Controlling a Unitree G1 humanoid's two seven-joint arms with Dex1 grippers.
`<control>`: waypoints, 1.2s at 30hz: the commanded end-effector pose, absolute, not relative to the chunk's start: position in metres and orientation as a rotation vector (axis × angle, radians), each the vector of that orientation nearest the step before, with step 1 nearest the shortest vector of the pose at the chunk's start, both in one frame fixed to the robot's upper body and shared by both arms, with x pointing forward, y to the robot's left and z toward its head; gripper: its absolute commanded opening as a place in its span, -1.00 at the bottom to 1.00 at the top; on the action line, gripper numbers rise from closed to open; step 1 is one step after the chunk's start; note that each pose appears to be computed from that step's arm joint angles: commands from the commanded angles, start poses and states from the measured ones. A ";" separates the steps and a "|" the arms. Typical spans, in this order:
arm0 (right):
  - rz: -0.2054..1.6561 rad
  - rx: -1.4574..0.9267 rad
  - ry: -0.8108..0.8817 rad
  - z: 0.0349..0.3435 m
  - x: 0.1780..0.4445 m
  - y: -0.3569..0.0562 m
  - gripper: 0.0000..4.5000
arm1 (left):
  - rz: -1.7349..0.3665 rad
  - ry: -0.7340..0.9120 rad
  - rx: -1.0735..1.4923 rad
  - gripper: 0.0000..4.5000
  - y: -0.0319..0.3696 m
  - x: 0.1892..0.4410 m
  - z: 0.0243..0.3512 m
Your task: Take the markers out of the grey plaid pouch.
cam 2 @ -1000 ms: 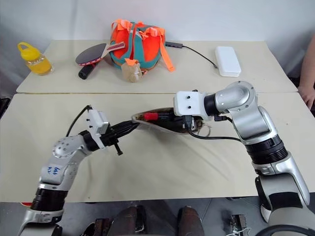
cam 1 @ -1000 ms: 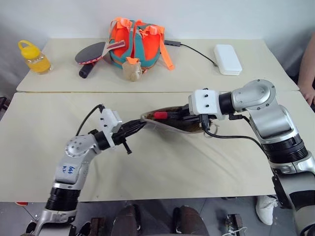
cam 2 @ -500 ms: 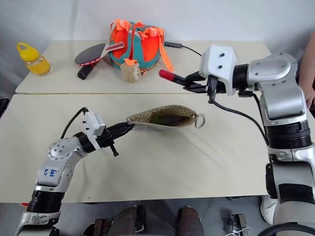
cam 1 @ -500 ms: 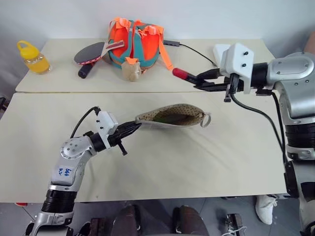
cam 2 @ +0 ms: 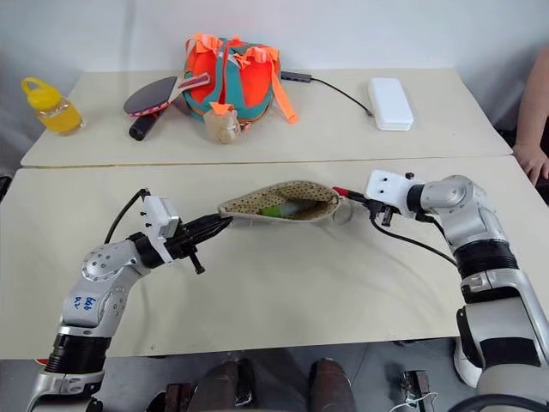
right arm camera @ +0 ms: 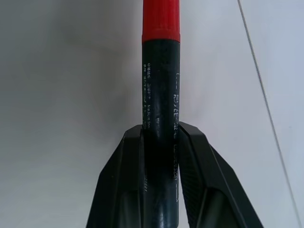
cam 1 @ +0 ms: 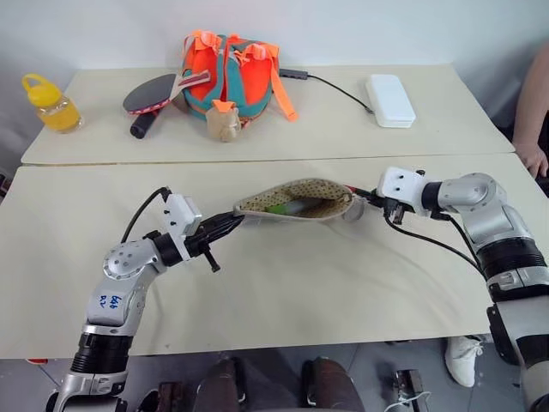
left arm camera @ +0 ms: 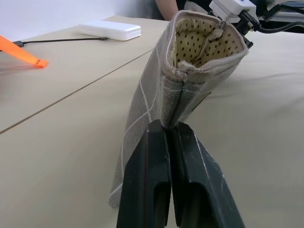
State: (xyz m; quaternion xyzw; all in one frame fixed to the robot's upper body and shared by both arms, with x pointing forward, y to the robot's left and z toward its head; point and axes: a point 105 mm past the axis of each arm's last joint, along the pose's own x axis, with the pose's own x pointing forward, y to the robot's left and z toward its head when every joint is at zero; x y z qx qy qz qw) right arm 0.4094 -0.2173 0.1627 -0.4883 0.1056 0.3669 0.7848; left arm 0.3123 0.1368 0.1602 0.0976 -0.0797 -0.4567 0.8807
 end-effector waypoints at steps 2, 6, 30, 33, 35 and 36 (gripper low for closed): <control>0.781 -1.074 0.227 0.172 0.409 -0.224 -0.57 | -0.971 -0.215 0.218 -1.00 0.135 0.306 0.174; 0.807 -1.060 0.249 0.171 0.405 -0.224 -0.02 | -0.976 -0.214 0.211 -1.00 0.133 0.306 0.173; 1.247 -0.893 -0.164 0.248 0.329 -0.082 -0.99 | -0.995 -0.199 0.075 -1.00 0.119 0.307 0.184; 1.141 -1.036 -0.130 0.227 0.349 -0.087 -0.99 | -1.026 -0.179 0.070 -1.00 0.113 0.303 0.183; 1.144 -1.082 -0.105 0.215 0.351 -0.088 -0.99 | -1.039 -0.170 0.040 -1.00 0.109 0.301 0.184; 1.158 -1.094 -0.100 0.212 0.350 -0.088 -0.99 | -1.047 -0.167 0.028 -1.00 0.106 0.300 0.184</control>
